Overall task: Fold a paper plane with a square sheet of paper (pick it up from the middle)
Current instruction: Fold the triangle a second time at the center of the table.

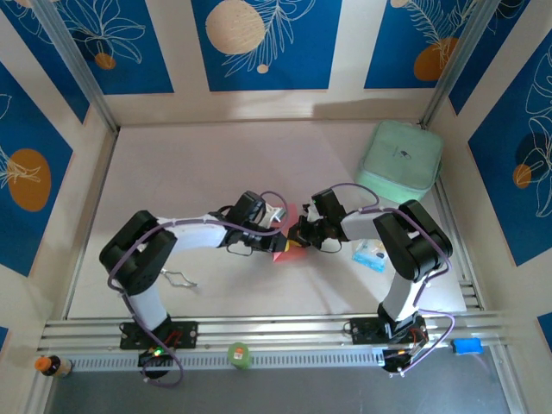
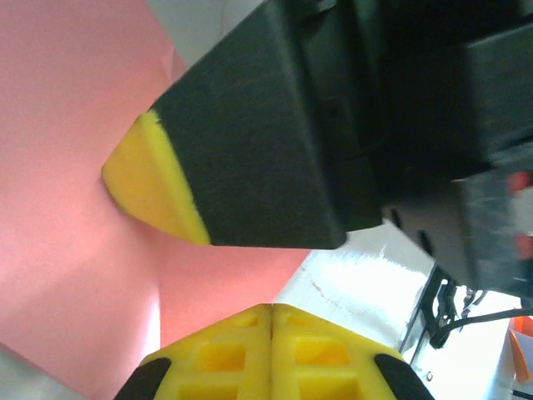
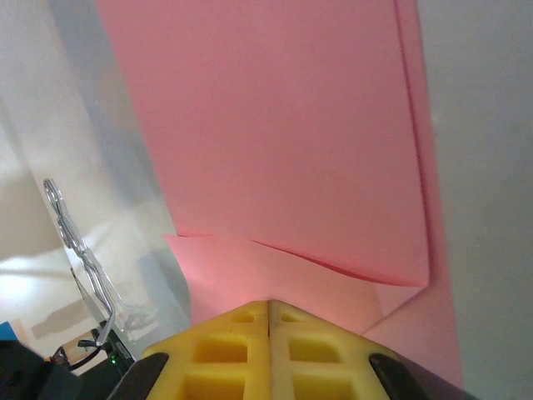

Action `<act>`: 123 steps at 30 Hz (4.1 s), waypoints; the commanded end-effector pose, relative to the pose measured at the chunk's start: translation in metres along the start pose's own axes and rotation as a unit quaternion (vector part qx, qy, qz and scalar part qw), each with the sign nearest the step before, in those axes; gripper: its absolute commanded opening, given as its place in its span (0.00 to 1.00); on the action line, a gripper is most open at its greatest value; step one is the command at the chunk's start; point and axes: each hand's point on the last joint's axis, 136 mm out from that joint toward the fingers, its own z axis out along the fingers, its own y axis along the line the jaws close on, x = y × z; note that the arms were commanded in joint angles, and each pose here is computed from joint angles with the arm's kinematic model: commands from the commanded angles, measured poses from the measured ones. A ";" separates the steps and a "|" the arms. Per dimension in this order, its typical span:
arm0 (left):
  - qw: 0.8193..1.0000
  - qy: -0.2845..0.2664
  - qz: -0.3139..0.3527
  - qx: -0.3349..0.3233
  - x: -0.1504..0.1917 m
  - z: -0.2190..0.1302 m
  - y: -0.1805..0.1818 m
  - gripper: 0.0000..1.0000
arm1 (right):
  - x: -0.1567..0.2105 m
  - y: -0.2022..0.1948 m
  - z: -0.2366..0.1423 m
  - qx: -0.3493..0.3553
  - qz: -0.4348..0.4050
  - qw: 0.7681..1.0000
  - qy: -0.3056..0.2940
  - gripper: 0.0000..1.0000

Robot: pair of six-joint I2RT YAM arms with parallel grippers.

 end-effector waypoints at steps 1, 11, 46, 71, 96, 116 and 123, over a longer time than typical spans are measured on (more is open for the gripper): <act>1.000 0.009 -0.003 0.009 -0.004 0.003 -0.007 0.00 | 0.011 -0.031 0.003 0.057 0.034 0.998 0.008 0.00; 0.999 0.021 -0.019 -0.018 -0.001 0.013 0.007 0.00 | 0.011 -0.031 0.003 0.059 0.033 0.998 0.007 0.00; 0.994 0.070 -0.041 -0.073 0.057 0.005 0.044 0.00 | 0.010 -0.039 -0.001 0.067 0.041 0.997 0.005 0.00; 0.998 -0.009 -0.008 -0.058 -0.002 0.001 0.013 0.00 | 0.010 -0.036 0.000 0.062 0.042 0.997 0.005 0.00; 0.988 0.046 -0.059 -0.134 0.058 0.016 0.074 0.00 | 0.017 0.021 0.002 -0.011 -0.040 0.999 0.026 0.00; 0.986 0.062 -0.058 -0.147 0.071 0.016 0.085 0.00 | -0.044 -0.025 -0.021 0.036 0.007 0.998 -0.054 0.00; 0.985 0.066 -0.048 -0.150 0.071 0.014 0.084 0.00 | -0.053 -0.016 -0.041 0.055 -0.019 0.995 -0.084 0.00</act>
